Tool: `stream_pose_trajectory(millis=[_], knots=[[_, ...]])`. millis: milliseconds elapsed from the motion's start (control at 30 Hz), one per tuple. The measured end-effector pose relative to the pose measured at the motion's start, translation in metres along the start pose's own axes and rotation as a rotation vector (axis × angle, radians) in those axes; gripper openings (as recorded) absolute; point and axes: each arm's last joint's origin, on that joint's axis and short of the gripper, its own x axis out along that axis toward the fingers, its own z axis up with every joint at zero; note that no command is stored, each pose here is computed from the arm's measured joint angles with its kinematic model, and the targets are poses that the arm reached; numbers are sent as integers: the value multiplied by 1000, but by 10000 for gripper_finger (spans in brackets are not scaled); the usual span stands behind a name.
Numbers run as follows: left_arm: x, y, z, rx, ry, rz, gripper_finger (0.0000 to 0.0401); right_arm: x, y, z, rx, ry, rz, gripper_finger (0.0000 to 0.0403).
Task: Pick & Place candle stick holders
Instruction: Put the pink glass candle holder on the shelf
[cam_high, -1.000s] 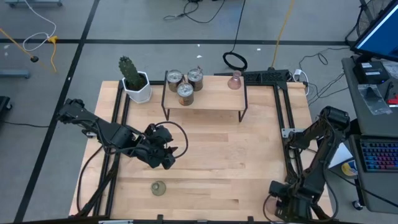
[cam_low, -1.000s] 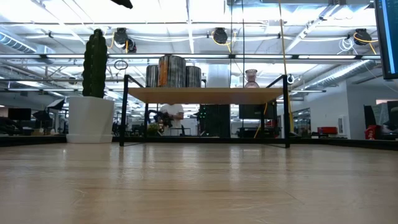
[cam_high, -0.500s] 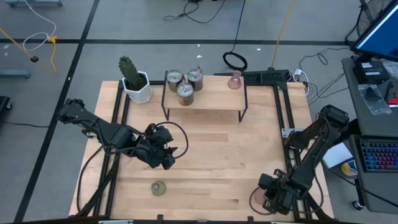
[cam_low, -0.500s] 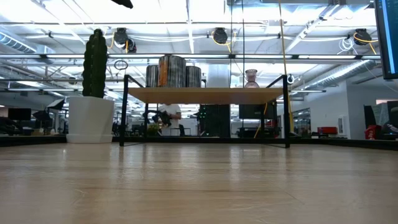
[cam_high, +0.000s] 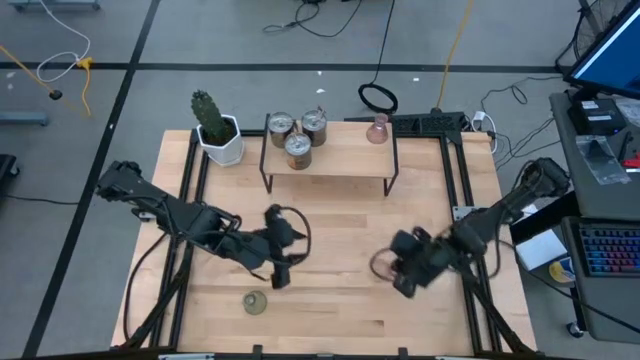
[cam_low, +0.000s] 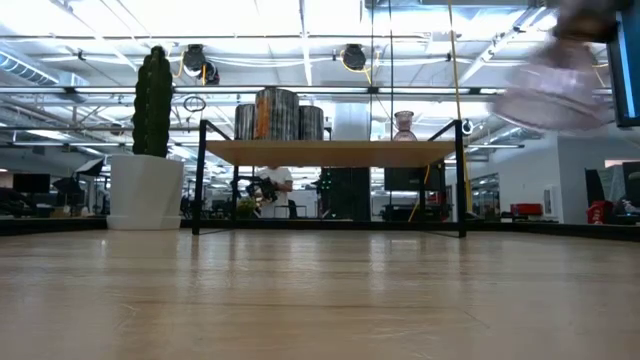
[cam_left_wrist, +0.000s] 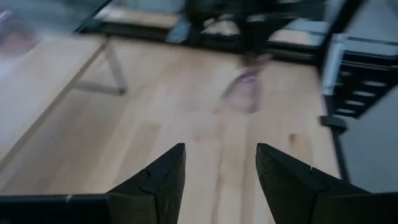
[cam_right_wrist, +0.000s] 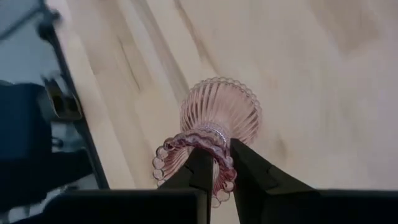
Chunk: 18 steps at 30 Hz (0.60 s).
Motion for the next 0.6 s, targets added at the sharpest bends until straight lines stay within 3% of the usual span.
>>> stream_pose_trajectory(millis=[200,367,600], knots=[[37,-9,2,114,-41,-92,195,-9,-7,50,-53,-64,32,24],[66,1,6,65,-60,-125,195,-11,-14,73,-65,-109,82,24],[98,19,15,5,-112,-213,195,-10,-21,85,-77,-134,90,24]])
